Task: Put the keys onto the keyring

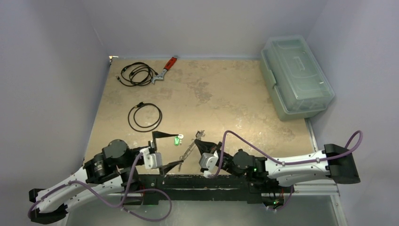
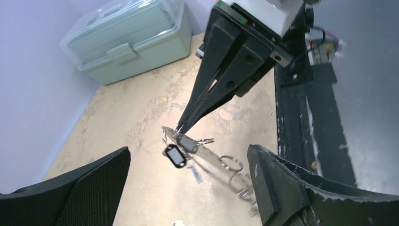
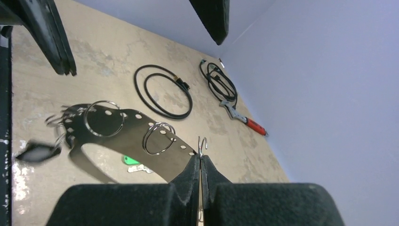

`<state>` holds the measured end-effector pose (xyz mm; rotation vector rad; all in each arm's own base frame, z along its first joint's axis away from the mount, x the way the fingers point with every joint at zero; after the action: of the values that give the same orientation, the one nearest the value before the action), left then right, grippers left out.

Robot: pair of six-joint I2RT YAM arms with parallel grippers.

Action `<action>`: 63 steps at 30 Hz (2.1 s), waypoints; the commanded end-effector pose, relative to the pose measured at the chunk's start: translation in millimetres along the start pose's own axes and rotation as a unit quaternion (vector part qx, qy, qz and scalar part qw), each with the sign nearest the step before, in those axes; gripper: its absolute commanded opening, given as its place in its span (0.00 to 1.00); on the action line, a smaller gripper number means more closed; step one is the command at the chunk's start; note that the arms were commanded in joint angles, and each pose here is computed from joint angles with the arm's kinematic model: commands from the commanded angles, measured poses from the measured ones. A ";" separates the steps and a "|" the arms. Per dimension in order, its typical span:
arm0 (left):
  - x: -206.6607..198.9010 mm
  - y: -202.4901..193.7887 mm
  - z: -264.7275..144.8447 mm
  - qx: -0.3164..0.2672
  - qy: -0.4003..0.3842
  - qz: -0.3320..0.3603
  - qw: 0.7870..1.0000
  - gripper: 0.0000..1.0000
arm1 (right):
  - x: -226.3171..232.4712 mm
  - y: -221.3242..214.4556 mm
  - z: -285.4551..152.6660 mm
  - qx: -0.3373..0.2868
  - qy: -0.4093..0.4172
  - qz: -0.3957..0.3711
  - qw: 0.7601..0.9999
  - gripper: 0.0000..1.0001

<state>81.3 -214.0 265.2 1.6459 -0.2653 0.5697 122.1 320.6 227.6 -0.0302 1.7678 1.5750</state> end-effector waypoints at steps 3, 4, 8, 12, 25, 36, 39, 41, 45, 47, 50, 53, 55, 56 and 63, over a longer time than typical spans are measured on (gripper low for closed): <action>23.5 -7.9 -5.5 0.023 0.125 -0.204 0.971 0.97 | -28.2 18.8 -4.5 -0.016 -0.059 0.025 0.998 0.00; 33.4 -14.9 -7.7 0.046 0.163 -0.233 0.957 0.98 | -30.3 18.2 -5.4 -0.012 -0.064 0.028 0.997 0.00; 54.8 -46.6 -10.9 0.168 0.267 -0.314 0.896 0.99 | -36.1 11.4 -8.6 0.013 -0.082 0.040 0.996 0.00; 61.0 -65.5 -0.6 0.215 0.315 -0.349 0.856 0.99 | -38.9 2.2 -14.0 0.038 -0.094 0.055 0.993 0.00; 44.8 -155.8 10.7 0.378 0.367 -0.351 0.774 0.78 | -34.7 -23.8 -31.0 0.103 -0.110 0.141 0.978 0.00; 59.9 -209.6 27.0 0.498 0.189 -0.308 0.788 0.70 | -24.1 -29.7 -38.7 0.118 -0.094 0.198 0.969 0.00; 53.3 -218.5 29.3 0.517 0.133 -0.276 0.799 0.61 | -24.2 -28.5 -40.0 0.112 -0.093 0.204 0.968 0.00; 54.2 -222.4 30.0 0.521 0.129 -0.265 0.801 0.52 | -23.2 -29.3 -40.9 0.109 -0.090 0.205 0.968 0.00; 50.5 -230.6 29.1 0.537 0.125 -0.266 0.791 0.40 | -25.9 -27.7 -42.6 0.104 -0.094 0.208 0.968 0.00; 47.2 -235.8 27.4 0.543 0.123 -0.264 0.788 0.42 | -27.2 -25.5 -43.7 0.099 -0.094 0.211 0.968 0.00; 44.7 -241.5 27.6 0.551 0.118 -0.261 0.784 0.41 | -27.5 -24.1 -44.6 0.094 -0.091 0.215 0.968 0.00; 42.6 -251.7 26.7 0.564 0.117 -0.254 0.777 0.41 | -27.4 -23.9 -45.1 0.092 -0.091 0.216 0.968 0.00; 41.9 -256.6 26.9 0.573 0.115 -0.252 0.771 0.40 | -27.7 -23.3 -45.3 0.090 -0.090 0.217 0.968 0.00; 41.9 -258.2 27.7 0.574 0.115 -0.252 0.770 0.39 | -27.3 -23.2 -45.3 0.090 -0.089 0.218 0.968 0.00; 41.1 -264.2 30.9 0.578 0.110 -0.249 0.769 0.35 | -28.2 -20.9 -46.5 0.083 -0.087 0.222 0.968 0.00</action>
<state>234.4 -185.1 47.1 2.7003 0.9004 0.4665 131.5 259.9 206.7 0.5709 1.8929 1.5642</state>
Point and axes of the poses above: each gripper's point midway between its finger pads, its own z axis out along the fingers, its own x axis along the line the jaws close on, y = z × x, the point moved 1 cm from there along -z, back along the fingers, and after that the axes turned 6 degrees about z, right-handed, at the moved point
